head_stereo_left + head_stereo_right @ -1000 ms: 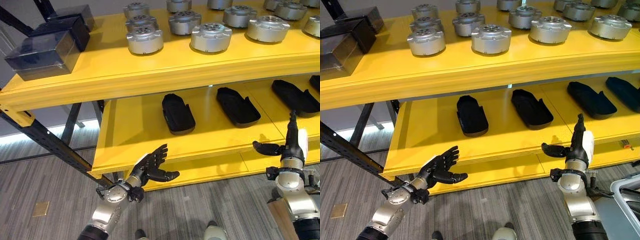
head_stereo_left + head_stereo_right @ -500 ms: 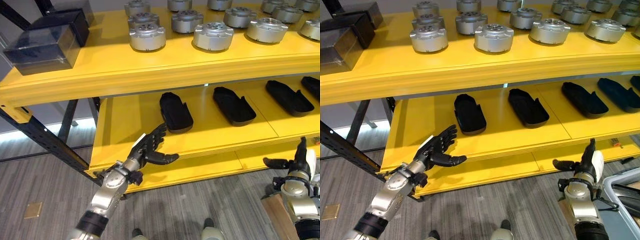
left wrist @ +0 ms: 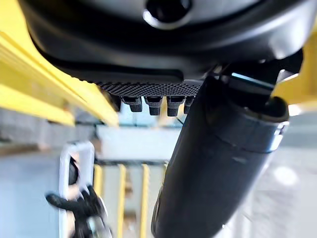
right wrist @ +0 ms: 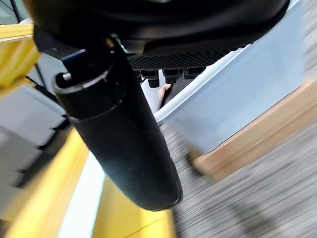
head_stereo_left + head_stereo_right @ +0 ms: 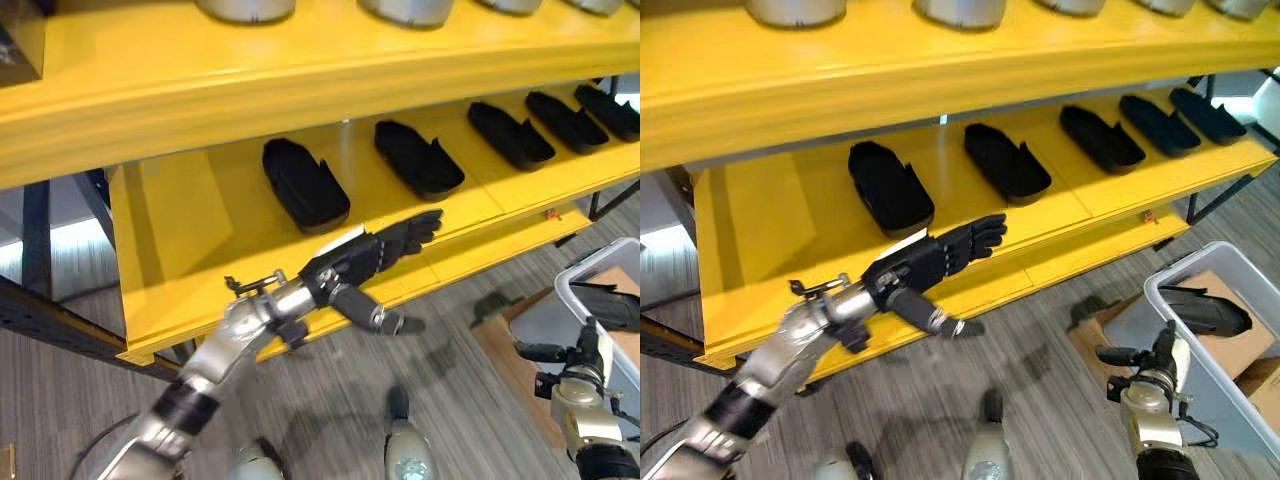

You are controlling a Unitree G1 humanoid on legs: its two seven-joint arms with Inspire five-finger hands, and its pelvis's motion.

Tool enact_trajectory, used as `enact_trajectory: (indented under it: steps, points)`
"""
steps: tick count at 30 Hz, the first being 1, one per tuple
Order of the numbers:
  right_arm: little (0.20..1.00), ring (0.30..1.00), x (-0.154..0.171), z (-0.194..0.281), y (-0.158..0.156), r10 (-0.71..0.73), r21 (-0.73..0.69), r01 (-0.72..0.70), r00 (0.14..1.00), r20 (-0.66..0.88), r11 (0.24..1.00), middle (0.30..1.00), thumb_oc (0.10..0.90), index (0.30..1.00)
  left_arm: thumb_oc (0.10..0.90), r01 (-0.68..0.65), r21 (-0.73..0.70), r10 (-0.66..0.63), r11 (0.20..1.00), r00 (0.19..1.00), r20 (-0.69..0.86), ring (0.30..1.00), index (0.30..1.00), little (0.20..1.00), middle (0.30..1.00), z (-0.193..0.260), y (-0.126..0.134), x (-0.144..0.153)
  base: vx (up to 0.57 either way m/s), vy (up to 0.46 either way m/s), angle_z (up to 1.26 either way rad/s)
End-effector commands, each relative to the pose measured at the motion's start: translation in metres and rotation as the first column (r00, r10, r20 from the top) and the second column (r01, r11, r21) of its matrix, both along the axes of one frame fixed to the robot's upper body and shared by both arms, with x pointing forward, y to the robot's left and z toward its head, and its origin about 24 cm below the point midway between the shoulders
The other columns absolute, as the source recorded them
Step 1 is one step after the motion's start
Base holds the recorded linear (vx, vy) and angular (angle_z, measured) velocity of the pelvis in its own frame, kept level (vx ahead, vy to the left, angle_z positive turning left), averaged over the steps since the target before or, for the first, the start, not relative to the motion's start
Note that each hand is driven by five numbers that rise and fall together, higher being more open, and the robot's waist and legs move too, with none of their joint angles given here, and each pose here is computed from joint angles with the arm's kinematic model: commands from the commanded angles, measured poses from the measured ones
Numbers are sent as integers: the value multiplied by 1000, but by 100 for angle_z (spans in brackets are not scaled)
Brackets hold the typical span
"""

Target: Move parts from the plastic box to the shelf.

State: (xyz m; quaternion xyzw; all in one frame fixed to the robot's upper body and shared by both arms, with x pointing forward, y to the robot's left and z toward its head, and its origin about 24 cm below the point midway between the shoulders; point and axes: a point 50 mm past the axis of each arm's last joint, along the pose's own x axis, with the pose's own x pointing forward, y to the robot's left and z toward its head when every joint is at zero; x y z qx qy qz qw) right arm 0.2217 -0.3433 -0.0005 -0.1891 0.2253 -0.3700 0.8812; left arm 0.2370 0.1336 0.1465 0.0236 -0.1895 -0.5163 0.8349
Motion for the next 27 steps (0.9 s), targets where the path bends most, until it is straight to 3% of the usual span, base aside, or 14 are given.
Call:
enact_trajectory:
  steps: [1, 4, 10, 15, 19, 24, 27]
  points:
    - [1000, 1000, 31, 79, -22, 2, -220, 61, 961, 277, 974, 1000, 900, 1000, 900, 138, -173, -118, 975, 986, 121, 1000, 1000, 1000, 1000, 28, 4, -17, -61, 93, -75]
    - [1000, 1000, 19, 74, -25, -7, -234, 78, 957, 291, 969, 1000, 900, 1000, 900, 86, -82, -84, 993, 996, 35, 1000, 1000, 1000, 1000, 7, 18, -25, -20, 12, -22]
    - [1000, 1000, 12, 85, -28, 42, -292, 49, 954, 296, 955, 1000, 900, 1000, 900, 7, -157, -24, 988, 994, -107, 1000, 1000, 1000, 1000, -5, 40, -38, 74, -198, -16]
    - [1000, 1000, 20, 97, -27, 66, -391, 40, 965, 255, 920, 1000, 900, 1000, 900, 38, -202, -65, 979, 990, -127, 1000, 1000, 1000, 1000, -3, 35, -37, 78, -266, -69]
    - [1000, 1000, 26, 119, -31, 105, -434, 10, 965, 239, 901, 1000, 900, 1000, 900, 158, -279, -197, 947, 973, -121, 1000, 1000, 1000, 1000, 3, 25, -38, 30, -190, -32]
    - [1000, 1000, 29, 139, -42, 133, -485, 4, 960, 248, 875, 1000, 900, 1000, 900, 188, -273, -220, 944, 971, -94, 1000, 1000, 1000, 1000, 8, 7, -32, 44, -140, -23]
    - [1000, 1000, 29, 149, -39, 153, -569, 3, 962, 227, 822, 1000, 900, 1000, 900, 145, -314, -180, 938, 980, -85, 1000, 1000, 1000, 1000, 14, 3, -25, 38, -111, -29]
